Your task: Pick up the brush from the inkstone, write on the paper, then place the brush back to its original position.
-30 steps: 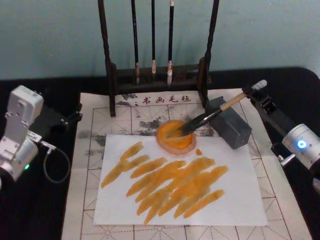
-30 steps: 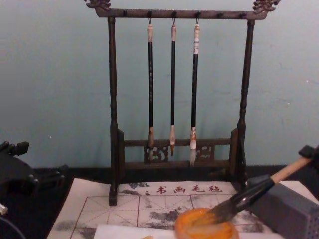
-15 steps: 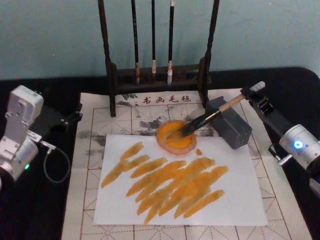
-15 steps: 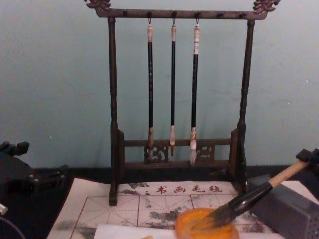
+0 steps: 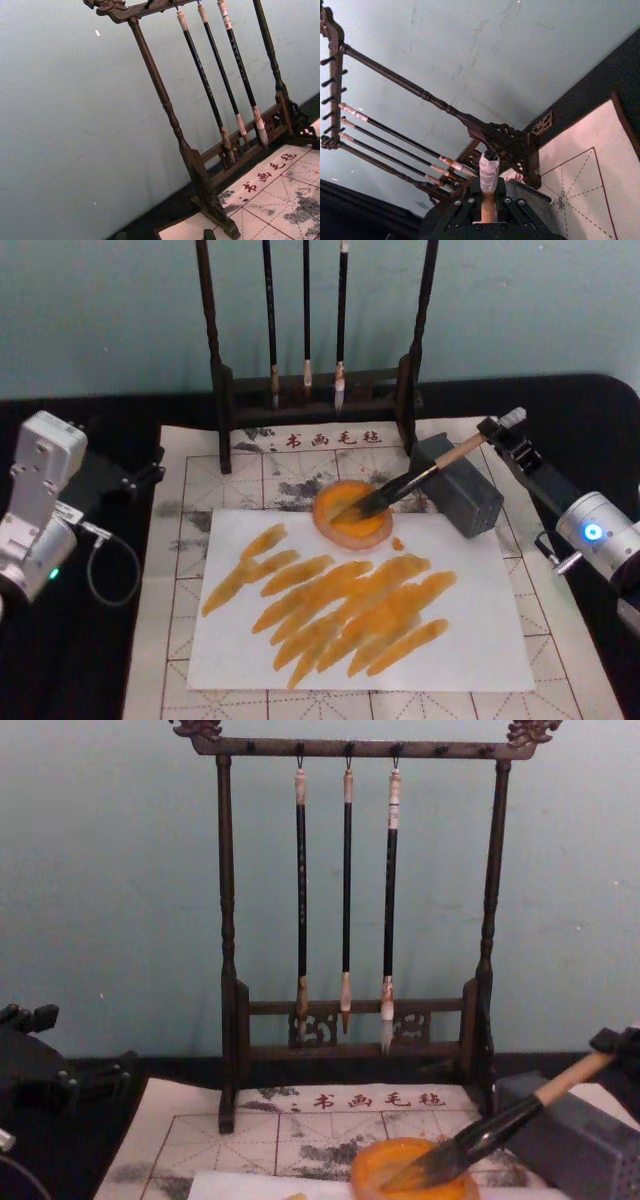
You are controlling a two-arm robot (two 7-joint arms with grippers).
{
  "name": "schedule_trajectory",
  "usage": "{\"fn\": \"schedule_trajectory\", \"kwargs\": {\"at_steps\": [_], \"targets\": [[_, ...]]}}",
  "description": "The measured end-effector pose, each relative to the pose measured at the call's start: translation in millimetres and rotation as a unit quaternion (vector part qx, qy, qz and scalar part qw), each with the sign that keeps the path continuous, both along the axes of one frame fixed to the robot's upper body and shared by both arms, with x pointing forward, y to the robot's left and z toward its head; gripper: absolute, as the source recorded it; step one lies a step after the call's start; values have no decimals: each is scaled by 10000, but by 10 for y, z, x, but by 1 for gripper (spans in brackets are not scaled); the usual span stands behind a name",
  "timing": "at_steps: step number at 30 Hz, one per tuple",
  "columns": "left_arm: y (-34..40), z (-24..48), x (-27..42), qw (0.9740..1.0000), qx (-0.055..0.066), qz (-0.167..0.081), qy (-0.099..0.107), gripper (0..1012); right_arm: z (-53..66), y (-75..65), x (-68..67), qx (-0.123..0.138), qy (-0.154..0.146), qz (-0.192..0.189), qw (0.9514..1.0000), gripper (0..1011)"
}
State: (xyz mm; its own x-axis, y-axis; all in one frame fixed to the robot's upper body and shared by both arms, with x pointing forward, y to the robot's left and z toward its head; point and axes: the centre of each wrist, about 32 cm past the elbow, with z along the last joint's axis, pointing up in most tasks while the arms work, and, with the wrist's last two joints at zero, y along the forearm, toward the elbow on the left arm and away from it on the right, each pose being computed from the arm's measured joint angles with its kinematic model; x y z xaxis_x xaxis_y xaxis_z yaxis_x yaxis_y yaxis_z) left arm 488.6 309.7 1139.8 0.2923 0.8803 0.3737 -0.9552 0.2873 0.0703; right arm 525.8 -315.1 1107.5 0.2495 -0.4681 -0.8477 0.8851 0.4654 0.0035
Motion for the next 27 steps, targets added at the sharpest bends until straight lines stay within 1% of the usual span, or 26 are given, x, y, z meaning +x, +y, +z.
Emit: {"fn": "schedule_trajectory", "kwargs": {"at_steps": [27], "targets": [[0,0,0,10000,0,0,0,1001,-12,2,5,-43,12,37,10000,176]]}}
